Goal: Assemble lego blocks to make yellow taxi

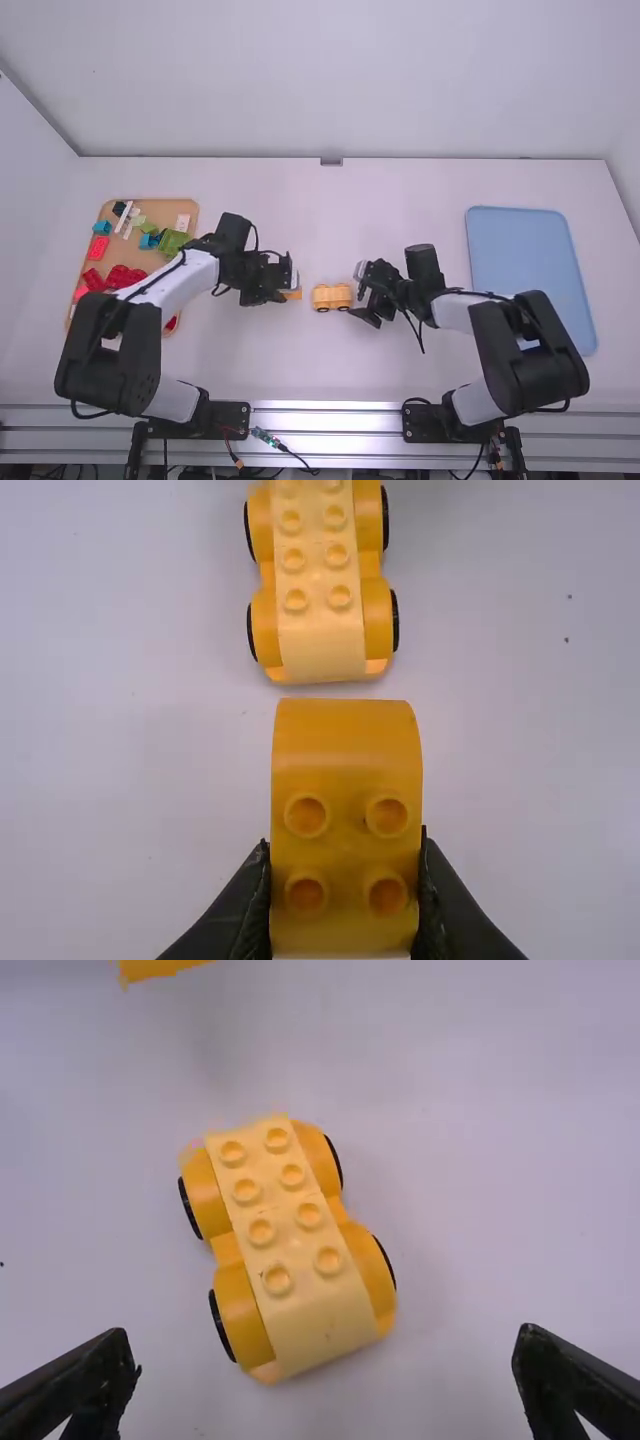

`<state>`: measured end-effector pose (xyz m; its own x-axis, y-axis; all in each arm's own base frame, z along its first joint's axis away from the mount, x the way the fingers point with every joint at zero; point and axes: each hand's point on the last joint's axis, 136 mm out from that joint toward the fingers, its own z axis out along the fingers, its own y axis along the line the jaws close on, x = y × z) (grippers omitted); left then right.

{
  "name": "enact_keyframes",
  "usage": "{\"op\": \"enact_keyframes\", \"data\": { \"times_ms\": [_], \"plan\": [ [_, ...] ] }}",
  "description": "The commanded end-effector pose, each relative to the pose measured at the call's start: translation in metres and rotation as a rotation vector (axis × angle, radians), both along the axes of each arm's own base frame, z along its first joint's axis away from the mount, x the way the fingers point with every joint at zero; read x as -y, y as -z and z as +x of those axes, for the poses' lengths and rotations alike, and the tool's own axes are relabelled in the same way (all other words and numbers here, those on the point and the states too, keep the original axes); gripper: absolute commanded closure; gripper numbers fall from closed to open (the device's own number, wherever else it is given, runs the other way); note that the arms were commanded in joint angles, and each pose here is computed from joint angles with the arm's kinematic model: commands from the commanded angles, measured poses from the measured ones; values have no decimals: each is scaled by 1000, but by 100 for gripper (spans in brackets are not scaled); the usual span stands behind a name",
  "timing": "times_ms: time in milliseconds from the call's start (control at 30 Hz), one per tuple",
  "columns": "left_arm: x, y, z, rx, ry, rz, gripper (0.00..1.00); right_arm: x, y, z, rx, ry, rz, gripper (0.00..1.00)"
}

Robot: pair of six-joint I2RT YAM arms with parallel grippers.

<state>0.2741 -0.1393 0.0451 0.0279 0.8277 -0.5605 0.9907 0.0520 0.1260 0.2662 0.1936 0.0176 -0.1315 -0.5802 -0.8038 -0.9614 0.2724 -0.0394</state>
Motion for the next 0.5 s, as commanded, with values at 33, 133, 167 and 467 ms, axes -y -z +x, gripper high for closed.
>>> {"op": "enact_keyframes", "data": {
  "times_ms": [33,133,167,467],
  "plan": [
    [-1,3,-3,9,-15,-16,99,-2,-6,-3,7,-12,18,1],
    [-4,10,2,11,-85,-6,99,-7,-6,-6,13,-30,12,1],
    [-4,10,2,8,-89,-7,98,-7,-6,-6,14,-31,11,1],
    [-9,23,6,-50,-129,26,99,-9,-5,-8,26,-51,7,1]
  ]
}}
